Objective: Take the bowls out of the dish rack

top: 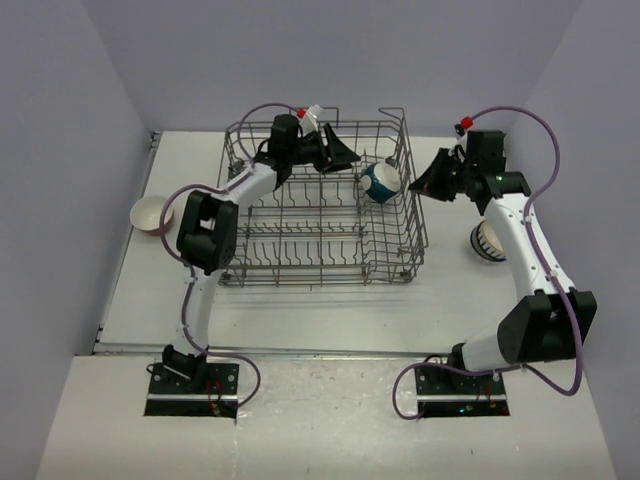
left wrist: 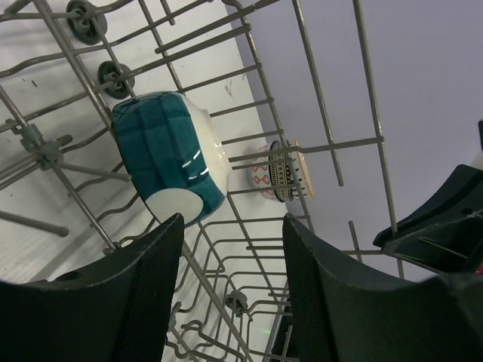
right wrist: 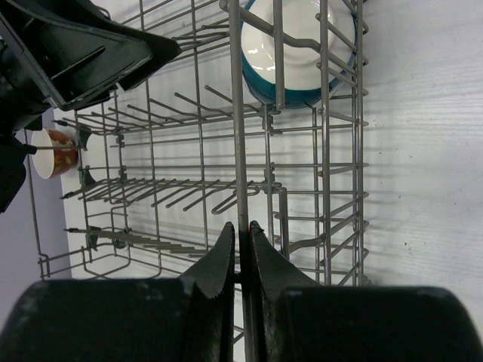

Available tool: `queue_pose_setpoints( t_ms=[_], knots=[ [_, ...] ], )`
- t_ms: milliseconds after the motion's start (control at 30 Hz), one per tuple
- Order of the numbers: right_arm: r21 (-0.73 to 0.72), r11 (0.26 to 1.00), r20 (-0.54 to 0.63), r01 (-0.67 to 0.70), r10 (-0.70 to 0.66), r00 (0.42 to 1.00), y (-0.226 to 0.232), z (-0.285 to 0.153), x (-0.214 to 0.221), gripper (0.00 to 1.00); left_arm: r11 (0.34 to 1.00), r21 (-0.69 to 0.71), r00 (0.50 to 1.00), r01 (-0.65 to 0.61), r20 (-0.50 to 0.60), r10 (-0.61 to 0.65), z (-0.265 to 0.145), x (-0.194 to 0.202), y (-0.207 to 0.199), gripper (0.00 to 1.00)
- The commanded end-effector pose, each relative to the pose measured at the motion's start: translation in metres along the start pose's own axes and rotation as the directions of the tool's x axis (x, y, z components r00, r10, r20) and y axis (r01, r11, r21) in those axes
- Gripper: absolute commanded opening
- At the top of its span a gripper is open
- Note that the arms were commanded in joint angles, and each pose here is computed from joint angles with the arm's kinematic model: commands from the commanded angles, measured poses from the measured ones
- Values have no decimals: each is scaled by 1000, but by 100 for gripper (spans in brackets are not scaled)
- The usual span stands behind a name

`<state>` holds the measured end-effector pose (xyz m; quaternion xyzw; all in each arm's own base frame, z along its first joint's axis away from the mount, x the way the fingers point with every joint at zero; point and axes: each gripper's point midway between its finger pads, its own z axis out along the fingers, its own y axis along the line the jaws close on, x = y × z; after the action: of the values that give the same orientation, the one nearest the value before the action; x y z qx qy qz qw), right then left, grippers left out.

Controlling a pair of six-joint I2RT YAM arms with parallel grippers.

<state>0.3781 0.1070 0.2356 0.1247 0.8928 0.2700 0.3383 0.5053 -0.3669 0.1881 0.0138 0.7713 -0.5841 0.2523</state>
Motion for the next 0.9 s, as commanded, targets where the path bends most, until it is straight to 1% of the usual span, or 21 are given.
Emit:
queue_pose_setpoints(
  t_ms=[0, 133, 233, 367, 467, 667, 700, 833, 867],
  knots=[
    [101, 993, -253, -52, 76, 964, -22, 18, 69, 0, 994, 10, 993, -112, 20, 112, 13, -11, -21, 57],
    [103, 993, -258, -51, 77, 963, -22, 18, 72, 0, 992, -37, 993, -121, 8, 122, 21, -5, -1, 57],
    [105, 993, -259, -52, 77, 963, -22, 19, 73, 0, 989, -65, 991, -131, 10, 132, 23, -6, 6, 58],
    [105, 993, -258, -52, 77, 963, -22, 20, 73, 0, 980, -155, 992, -123, -9, 123, 21, 0, 23, 60],
    [104, 993, -257, -51, 77, 963, -22, 20, 73, 0, 977, -175, 993, -117, -23, 115, 19, 5, 31, 63],
    [102, 993, -258, -55, 80, 963, -22, 21, 73, 0, 981, -163, 994, -107, -56, 99, 26, 16, 38, 64],
    [103, 993, -257, -55, 80, 963, -22, 21, 73, 0, 983, -153, 994, -106, -57, 98, 29, 17, 39, 65],
    [106, 993, -255, -51, 76, 964, -23, 20, 73, 0, 987, -124, 994, -105, -56, 99, 32, 18, 37, 78],
    [107, 993, -256, -51, 77, 963, -23, 20, 74, 0, 988, -117, 994, -102, -55, 96, 32, 17, 37, 78]
  ],
)
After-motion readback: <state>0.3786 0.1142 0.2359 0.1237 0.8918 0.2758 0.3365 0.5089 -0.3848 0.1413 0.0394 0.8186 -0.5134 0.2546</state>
